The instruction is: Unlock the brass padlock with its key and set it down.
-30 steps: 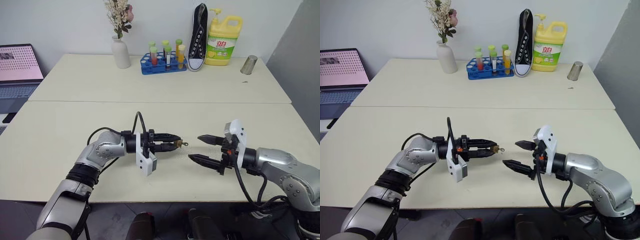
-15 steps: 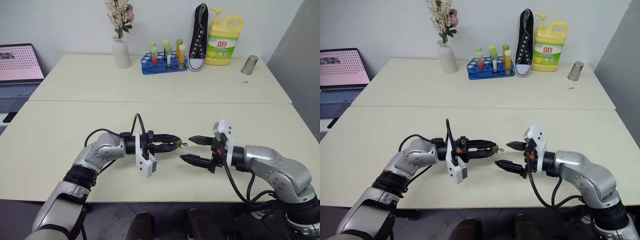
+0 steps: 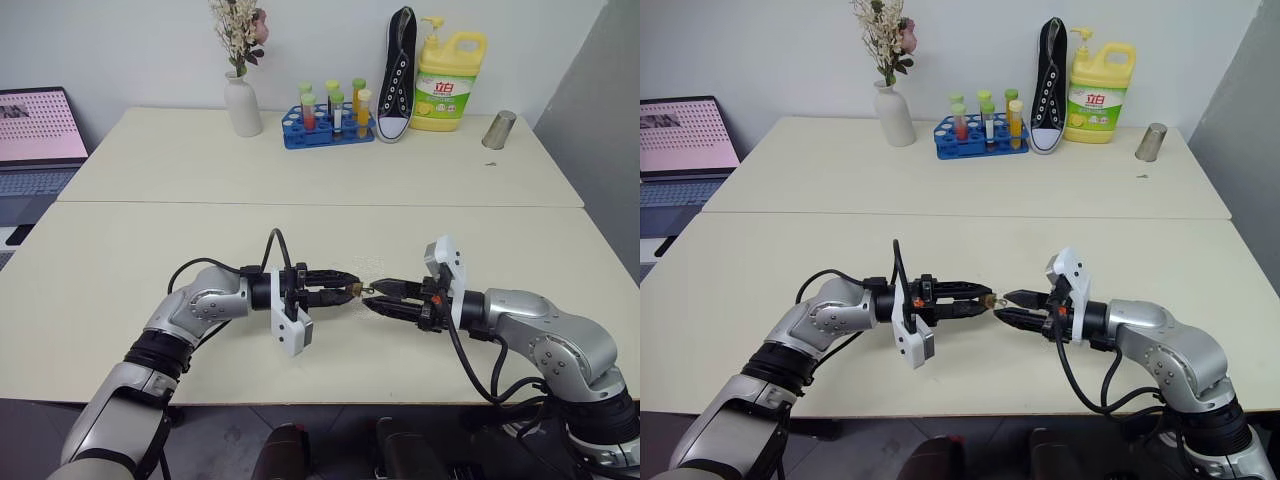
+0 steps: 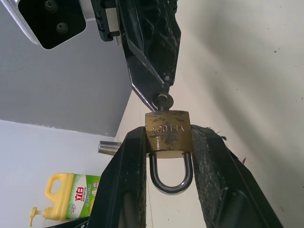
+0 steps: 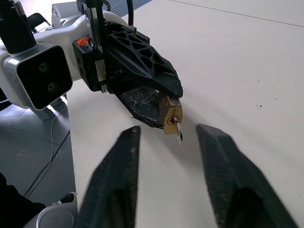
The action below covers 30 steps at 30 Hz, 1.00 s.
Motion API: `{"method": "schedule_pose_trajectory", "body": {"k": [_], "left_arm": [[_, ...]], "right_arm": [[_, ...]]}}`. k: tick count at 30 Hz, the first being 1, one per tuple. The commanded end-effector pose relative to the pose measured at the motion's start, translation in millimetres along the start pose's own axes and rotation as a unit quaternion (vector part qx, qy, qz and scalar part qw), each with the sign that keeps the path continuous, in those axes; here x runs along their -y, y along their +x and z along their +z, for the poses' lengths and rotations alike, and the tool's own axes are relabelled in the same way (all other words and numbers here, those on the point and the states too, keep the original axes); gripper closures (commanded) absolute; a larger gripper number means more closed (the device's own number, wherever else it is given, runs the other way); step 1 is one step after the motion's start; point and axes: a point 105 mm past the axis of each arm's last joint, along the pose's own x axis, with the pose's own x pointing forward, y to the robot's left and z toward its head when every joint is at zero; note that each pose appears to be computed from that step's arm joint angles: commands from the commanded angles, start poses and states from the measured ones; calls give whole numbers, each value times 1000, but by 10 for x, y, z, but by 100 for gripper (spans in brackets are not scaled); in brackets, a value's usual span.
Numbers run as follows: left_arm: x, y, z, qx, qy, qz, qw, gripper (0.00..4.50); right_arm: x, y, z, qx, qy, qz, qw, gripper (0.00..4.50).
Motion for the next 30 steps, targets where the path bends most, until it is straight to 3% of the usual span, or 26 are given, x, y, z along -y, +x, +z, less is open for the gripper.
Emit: {"method": "schedule_pose_trajectory", "body": {"k": [1, 2, 4, 15, 30], "left_arm": [[-92, 3, 29, 5, 16, 13, 1000, 353], [-92, 6, 28, 5, 16, 13, 1000, 353], [-92, 12, 27, 5, 16, 14, 1000, 353], [-74, 40, 43, 7, 21, 15, 1000, 353], [7, 74, 114, 22, 45, 7, 999, 353]], "right_arm": [[-48, 2, 106, 16, -13, 14, 1000, 395], [-49, 0, 106, 15, -12, 15, 1000, 430], [-55, -2, 107, 15, -11, 18, 1000, 450], [-77, 7, 88, -7, 8, 35, 999, 450], [-21, 2, 99, -77, 188, 66, 977, 450]]}}
